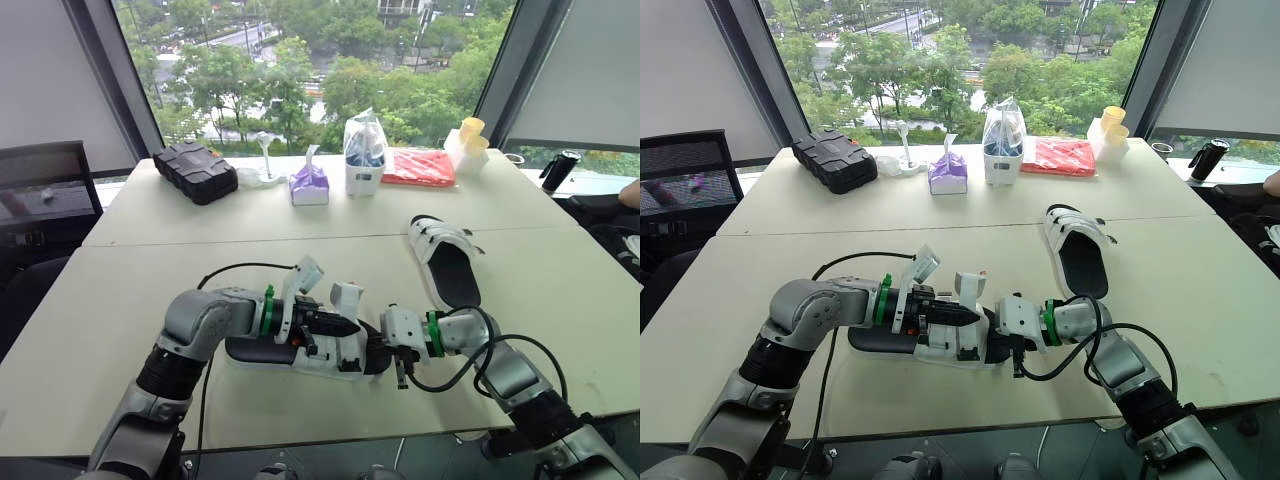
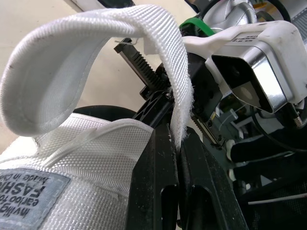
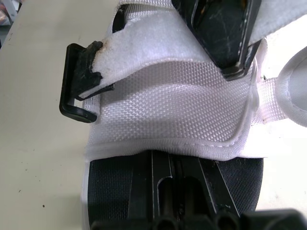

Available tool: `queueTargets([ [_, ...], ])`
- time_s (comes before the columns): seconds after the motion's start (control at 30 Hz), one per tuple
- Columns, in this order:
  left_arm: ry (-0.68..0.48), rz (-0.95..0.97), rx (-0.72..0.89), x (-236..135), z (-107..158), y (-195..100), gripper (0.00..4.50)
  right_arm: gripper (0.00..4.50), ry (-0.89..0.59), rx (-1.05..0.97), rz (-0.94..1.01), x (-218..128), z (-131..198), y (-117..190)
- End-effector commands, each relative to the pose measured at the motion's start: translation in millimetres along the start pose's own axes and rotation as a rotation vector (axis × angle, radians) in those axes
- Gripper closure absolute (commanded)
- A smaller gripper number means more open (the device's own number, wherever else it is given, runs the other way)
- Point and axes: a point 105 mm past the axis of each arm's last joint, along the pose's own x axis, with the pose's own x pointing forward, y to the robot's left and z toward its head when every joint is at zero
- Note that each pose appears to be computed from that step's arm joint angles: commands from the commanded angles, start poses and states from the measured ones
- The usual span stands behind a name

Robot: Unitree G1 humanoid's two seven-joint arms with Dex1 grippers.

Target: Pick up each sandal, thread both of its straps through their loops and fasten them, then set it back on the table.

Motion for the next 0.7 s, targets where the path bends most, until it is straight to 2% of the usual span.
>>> queueTargets([
  [0.03,-0.015,-0.005,0.033,4,7,0,4.45,4.50,0.102,0.113,0.135,17,-32,37],
  [0.3,-0.003,-0.017,0.043,7,5,-1,4.45,4.50,0.104,0.114,0.134,16,-32,37],
  [0.7,0.045,-0.056,0.152,6,-6,-9,4.45,4.50,0.104,0.114,0.133,17,-32,37],
])
